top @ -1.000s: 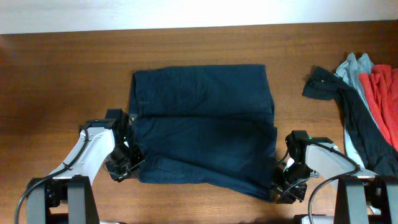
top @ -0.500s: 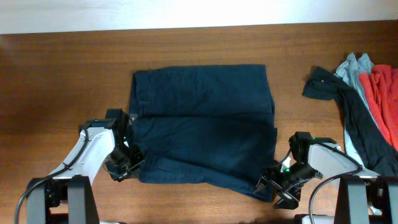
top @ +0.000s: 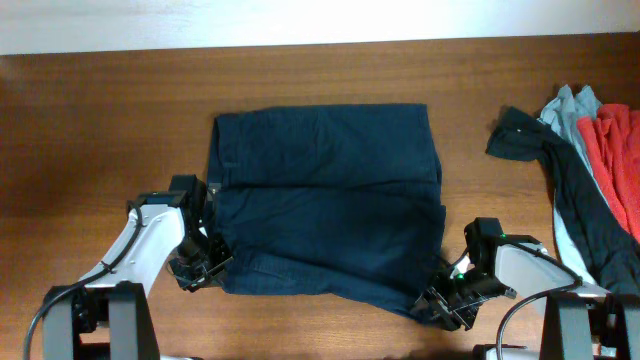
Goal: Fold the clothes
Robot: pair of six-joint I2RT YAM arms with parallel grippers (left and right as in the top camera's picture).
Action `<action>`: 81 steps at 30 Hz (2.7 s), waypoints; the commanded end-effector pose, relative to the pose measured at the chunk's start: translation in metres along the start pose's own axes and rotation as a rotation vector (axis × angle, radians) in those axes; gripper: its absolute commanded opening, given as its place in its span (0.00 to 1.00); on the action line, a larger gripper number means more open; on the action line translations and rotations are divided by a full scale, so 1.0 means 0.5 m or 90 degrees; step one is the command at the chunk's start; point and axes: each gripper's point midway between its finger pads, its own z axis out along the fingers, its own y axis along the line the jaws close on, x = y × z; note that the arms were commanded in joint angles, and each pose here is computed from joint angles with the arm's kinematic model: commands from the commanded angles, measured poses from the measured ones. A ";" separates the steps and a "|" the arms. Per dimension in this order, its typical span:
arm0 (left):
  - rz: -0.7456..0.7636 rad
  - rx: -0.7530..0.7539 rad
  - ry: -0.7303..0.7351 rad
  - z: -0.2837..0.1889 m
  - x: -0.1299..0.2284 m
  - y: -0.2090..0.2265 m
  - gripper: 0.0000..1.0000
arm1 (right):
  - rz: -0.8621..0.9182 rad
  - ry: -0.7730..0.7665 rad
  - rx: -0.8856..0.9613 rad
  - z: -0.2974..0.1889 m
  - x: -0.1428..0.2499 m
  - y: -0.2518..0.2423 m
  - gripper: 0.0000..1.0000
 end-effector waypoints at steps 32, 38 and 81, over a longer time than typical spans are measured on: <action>0.092 0.141 -0.305 -0.335 0.016 -0.038 0.00 | -0.337 -0.436 -0.026 -0.389 0.045 0.153 0.04; 0.139 0.175 -0.430 -0.385 -0.089 -0.099 0.00 | -0.346 -0.462 -0.077 -0.408 -0.046 0.247 0.04; 0.166 0.144 -0.422 -0.213 -0.405 -0.140 0.80 | -0.419 -0.322 -0.288 -0.245 -0.298 0.452 0.64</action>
